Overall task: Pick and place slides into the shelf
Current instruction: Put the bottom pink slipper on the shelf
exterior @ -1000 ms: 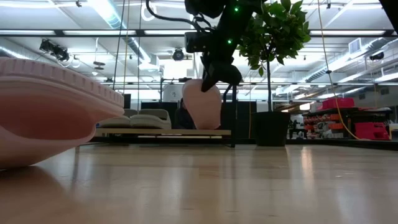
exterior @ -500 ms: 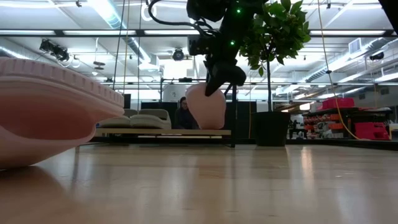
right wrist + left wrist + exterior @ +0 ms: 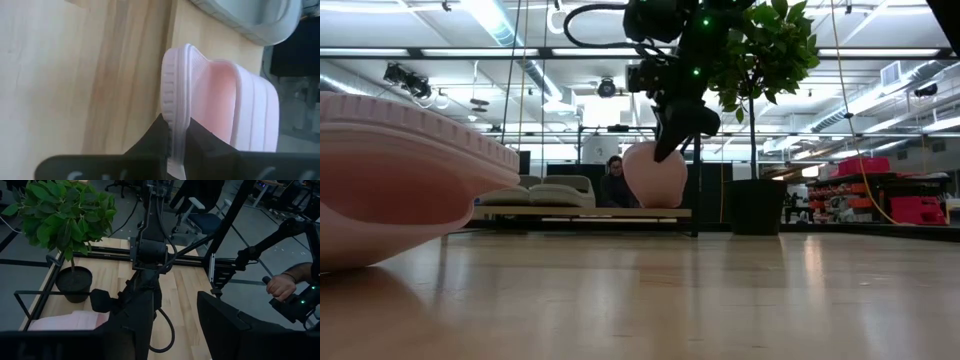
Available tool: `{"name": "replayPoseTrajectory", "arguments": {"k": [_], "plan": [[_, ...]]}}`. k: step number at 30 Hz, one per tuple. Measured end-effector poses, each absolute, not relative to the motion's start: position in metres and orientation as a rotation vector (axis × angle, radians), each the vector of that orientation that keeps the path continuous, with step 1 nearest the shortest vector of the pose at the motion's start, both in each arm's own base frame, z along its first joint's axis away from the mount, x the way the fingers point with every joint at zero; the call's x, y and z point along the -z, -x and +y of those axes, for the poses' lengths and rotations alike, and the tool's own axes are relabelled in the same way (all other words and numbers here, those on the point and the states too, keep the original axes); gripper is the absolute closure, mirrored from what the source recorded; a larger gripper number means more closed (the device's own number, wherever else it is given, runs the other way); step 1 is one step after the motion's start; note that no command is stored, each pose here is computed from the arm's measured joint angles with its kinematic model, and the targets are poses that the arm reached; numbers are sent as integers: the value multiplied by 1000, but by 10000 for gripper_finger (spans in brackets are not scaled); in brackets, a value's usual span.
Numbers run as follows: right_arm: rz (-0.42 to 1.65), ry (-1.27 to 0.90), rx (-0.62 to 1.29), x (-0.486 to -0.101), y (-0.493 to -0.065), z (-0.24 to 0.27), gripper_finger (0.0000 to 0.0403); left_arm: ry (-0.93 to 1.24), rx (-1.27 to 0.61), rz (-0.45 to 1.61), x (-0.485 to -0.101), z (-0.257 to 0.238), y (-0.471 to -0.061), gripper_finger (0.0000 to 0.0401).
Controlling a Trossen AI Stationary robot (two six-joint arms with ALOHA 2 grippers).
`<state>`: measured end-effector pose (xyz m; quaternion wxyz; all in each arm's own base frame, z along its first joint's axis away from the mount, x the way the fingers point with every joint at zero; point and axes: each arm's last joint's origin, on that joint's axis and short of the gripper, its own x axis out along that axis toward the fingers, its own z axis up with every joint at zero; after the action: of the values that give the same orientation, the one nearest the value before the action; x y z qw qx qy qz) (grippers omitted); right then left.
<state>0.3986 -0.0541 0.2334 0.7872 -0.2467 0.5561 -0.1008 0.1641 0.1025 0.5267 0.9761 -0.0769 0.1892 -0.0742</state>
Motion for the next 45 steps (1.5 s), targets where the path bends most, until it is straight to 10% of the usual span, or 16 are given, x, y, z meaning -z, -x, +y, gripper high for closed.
{"name": "replayPoseTrajectory", "arguments": {"k": [45], "plan": [[1215, 193, 144, -229, -390, -74, 311, 167, 149, 386, -526, 102, -164, 256]]}}
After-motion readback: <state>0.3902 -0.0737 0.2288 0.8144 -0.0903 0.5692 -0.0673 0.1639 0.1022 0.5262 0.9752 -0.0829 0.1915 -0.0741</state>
